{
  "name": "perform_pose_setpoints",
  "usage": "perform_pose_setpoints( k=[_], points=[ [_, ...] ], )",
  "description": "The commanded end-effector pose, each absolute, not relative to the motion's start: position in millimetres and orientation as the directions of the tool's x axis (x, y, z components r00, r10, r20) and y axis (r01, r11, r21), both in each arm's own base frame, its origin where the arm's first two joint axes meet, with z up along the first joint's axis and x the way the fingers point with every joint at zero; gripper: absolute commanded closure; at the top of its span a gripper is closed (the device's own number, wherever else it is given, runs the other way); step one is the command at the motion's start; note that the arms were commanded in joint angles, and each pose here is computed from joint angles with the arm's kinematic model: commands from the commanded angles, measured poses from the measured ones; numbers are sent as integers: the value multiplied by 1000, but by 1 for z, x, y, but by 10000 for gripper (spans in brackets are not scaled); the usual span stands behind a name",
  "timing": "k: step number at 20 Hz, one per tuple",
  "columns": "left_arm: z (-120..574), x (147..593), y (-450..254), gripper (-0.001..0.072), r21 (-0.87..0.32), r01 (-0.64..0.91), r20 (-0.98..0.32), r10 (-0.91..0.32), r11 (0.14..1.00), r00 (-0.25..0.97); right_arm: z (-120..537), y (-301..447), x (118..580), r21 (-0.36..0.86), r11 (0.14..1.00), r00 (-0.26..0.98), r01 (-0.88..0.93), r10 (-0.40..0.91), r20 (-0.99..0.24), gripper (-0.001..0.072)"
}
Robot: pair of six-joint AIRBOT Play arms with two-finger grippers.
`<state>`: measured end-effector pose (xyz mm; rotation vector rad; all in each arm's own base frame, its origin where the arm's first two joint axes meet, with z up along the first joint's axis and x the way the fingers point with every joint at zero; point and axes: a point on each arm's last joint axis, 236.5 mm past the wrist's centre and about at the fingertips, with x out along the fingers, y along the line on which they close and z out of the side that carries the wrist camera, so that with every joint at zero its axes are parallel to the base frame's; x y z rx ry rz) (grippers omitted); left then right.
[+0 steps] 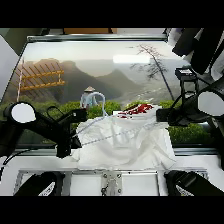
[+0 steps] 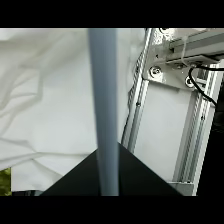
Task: Fold the clothes and pants, and hang the long-sleeved shirts on hangers.
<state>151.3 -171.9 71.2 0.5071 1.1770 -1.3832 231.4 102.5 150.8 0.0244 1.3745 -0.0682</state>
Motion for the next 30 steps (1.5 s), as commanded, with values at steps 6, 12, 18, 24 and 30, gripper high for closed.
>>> perform_pose_setpoints(
  k=[6,12,18,24,30],
  points=[
    [64,178,-194,695,-260,944,-851,-510,203,-124,152,100,231,-38,999,193,29,-43,-980,688],
    [65,202,-190,694,-176,960,-845,-534,217,-35,174,104,240,-8,1000,255,11,-10,-967,688],
    [65,203,-183,695,-132,983,-846,-532,132,-42,168,108,247,-23,1000,238,-4,-22,-971,689],
    [53,202,-200,695,-231,969,-808,-573,92,-138,182,117,255,-7,1000,282,-18,-1,-959,688],
    [38,207,-205,695,-286,955,-795,-578,84,-187,185,148,262,23,994,333,-104,56,-941,688]
  ],
)
